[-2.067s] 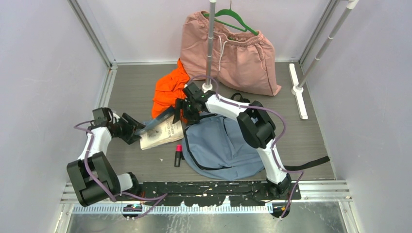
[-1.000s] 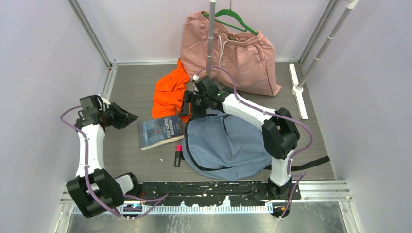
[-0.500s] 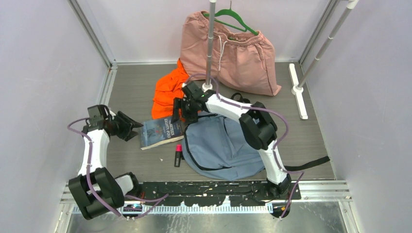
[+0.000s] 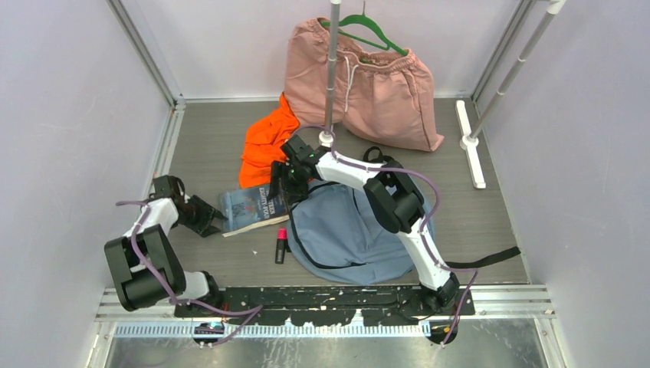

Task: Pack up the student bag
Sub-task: Pick up the book from the center of the board.

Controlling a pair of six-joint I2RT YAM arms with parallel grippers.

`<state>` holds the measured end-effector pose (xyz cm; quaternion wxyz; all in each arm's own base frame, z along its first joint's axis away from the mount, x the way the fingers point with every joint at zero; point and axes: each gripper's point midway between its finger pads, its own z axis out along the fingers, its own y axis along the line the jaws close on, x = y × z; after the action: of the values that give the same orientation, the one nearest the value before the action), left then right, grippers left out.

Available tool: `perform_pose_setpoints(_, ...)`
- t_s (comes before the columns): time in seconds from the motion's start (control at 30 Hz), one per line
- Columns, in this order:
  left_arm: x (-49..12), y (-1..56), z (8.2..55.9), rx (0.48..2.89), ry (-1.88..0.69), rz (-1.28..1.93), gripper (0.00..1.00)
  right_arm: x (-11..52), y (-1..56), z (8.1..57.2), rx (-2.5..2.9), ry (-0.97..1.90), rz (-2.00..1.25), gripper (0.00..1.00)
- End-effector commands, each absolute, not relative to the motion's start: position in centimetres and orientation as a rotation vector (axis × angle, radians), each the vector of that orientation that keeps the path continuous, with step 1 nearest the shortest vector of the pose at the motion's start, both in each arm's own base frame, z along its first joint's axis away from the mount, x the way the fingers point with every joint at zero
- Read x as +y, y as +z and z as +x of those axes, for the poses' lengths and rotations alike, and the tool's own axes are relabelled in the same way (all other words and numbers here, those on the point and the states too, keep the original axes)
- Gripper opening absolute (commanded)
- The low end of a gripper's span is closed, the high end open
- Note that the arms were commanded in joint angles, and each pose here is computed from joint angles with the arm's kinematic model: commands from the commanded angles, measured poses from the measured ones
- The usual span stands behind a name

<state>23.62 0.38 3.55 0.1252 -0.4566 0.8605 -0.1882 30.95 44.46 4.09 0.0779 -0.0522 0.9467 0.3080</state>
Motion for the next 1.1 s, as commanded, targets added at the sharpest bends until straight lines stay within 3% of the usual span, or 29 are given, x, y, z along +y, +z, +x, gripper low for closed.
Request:
perform_pose_setpoints(0.0,0.6,2.4,24.6,2.497,-0.555,-1.333,0.42,44.0,2.3,31.4,2.852,0.860,-0.088,0.75)
perform_pose_setpoints(0.13,0.2,2.0,24.8,2.484,-0.596,-1.345,0.39,44.7,2.3,31.9,2.840,0.915,-0.058,0.75)
perform_pose_setpoints(0.37,-0.3,2.1,25.0,2.489,-0.647,-1.330,0.38,49.0,5.7,30.7,2.716,1.418,-0.013,0.70)
perform_pose_setpoints(0.57,-0.6,2.1,25.0,2.500,-0.670,-1.325,0.36,49.4,9.6,29.8,2.590,1.573,-0.143,0.52)
perform_pose_setpoints(0.63,-0.6,2.1,25.1,2.497,-0.671,-1.328,0.36,49.4,10.4,29.3,2.570,1.601,-0.169,0.39)
perform_pose_setpoints(0.77,-0.8,2.6,25.3,2.495,-0.699,-1.307,0.36,49.1,11.4,29.3,2.557,1.600,-0.165,0.02)
perform_pose_setpoints(1.07,0.3,9.3,26.2,2.433,-0.632,-1.120,0.37,48.3,16.4,29.1,2.474,1.565,-0.276,0.01)
